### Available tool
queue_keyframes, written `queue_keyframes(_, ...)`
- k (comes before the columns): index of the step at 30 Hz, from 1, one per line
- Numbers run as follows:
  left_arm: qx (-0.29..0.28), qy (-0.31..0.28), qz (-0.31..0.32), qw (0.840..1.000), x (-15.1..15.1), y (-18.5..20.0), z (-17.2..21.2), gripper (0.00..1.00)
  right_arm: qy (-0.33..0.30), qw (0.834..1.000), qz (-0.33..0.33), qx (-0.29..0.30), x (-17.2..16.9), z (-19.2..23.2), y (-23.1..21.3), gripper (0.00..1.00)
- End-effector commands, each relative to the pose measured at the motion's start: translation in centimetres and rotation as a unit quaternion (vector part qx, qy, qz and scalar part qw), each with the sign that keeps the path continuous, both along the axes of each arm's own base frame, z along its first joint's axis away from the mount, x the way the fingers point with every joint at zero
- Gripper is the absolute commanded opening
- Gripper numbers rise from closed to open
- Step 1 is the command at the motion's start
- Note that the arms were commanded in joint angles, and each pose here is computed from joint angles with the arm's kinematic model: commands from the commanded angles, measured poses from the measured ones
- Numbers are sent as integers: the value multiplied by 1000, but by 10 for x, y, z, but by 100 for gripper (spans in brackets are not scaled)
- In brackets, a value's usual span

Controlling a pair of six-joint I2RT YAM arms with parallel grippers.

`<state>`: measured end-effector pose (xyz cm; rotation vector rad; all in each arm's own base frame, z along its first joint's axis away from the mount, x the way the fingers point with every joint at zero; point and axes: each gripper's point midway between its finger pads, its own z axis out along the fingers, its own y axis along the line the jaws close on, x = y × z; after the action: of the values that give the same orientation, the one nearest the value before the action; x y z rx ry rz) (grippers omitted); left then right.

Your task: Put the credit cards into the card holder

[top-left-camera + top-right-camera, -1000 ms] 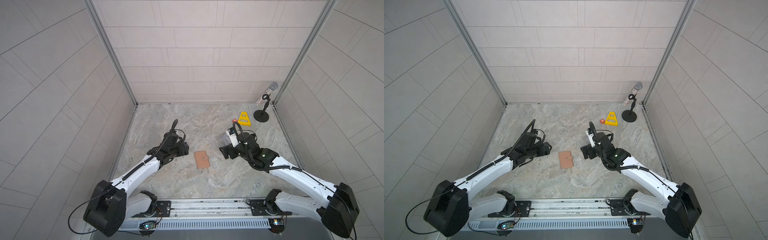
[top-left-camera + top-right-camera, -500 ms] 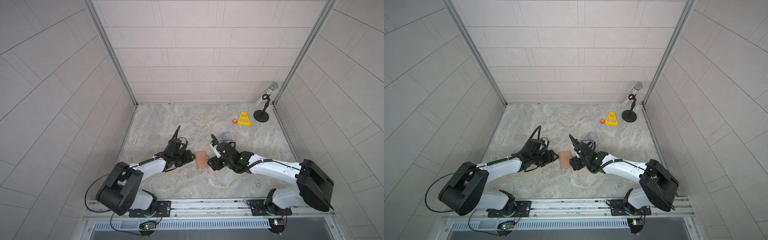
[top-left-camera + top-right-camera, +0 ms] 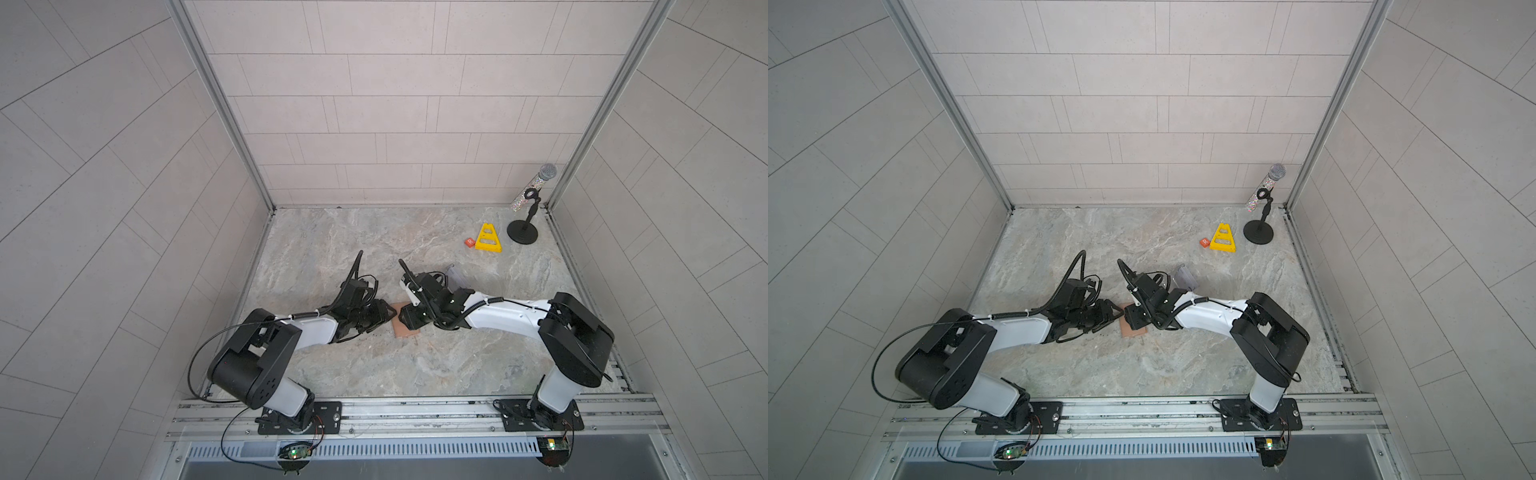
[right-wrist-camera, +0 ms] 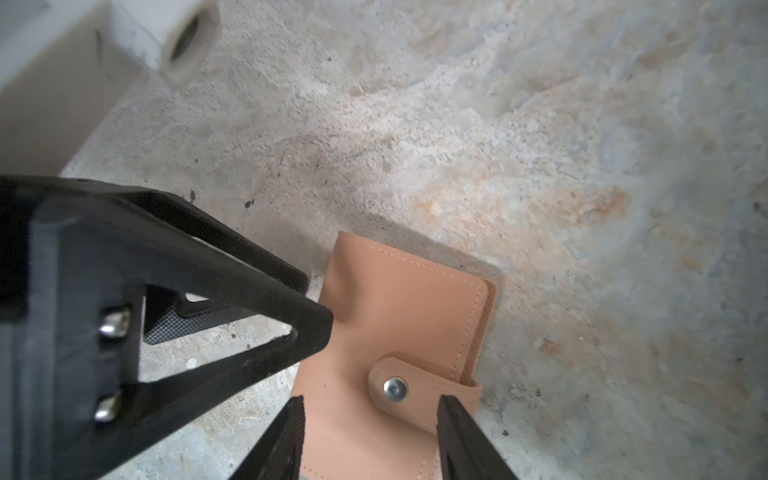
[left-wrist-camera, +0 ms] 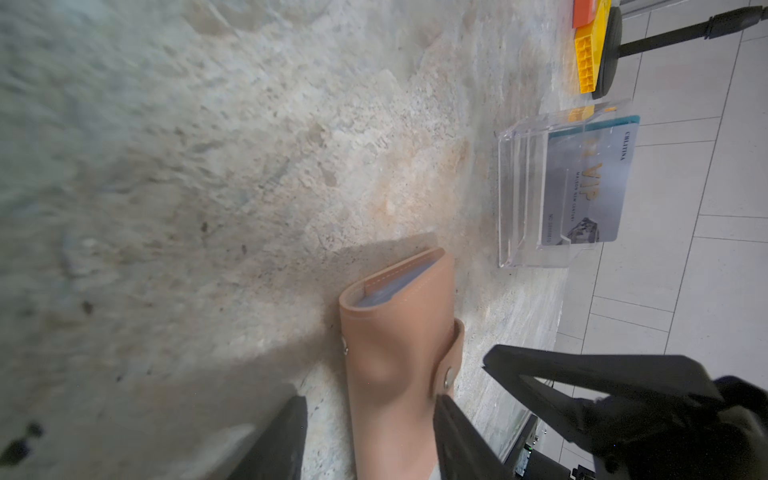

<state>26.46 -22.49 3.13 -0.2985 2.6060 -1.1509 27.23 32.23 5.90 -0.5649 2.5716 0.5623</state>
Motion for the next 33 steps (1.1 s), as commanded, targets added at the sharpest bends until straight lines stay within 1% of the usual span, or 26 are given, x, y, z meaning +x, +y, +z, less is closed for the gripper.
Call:
queue_keyframes(1, -11, 9, -1, 1000, -4, -4, -6, 53, 16, 1000, -13, -21, -3, -11, -6, 53)
queue_keyframes(5, -13, 14, -3, 1000, -5, -7, -10, 49, 20, 999, -18, -38, -2, -21, -10, 51)
queue_keyframes(10, -15, 19, -6, 1000, -7, -9, -14, 47, 23, 999, -24, -41, 1, -27, -8, 51)
queue_keyframes(13, -15, 19, -8, 1000, -7, -10, -15, 43, 20, 998, -37, -48, 3, -31, -12, 52)
queue_keyframes(20, -14, 24, -9, 1000, -9, -11, -16, 25, 18, 995, -58, -73, 7, -41, -20, 50)
queue_keyframes(22, -15, 23, -11, 1000, -10, -12, -14, 20, 11, 995, -63, -81, 9, -41, -23, 47)
queue_keyframes(25, -16, 21, -16, 1000, -11, -14, -12, 16, 1, 993, -69, -92, 12, -39, -26, 44)
queue_keyframes(29, -14, 17, -24, 999, -12, -15, -8, 16, -2, 992, -56, -112, 11, -42, -25, 41)
queue_keyframes(33, -12, 17, -28, 999, -12, -15, -6, 15, -17, 989, -48, -138, 10, -41, -24, 38)
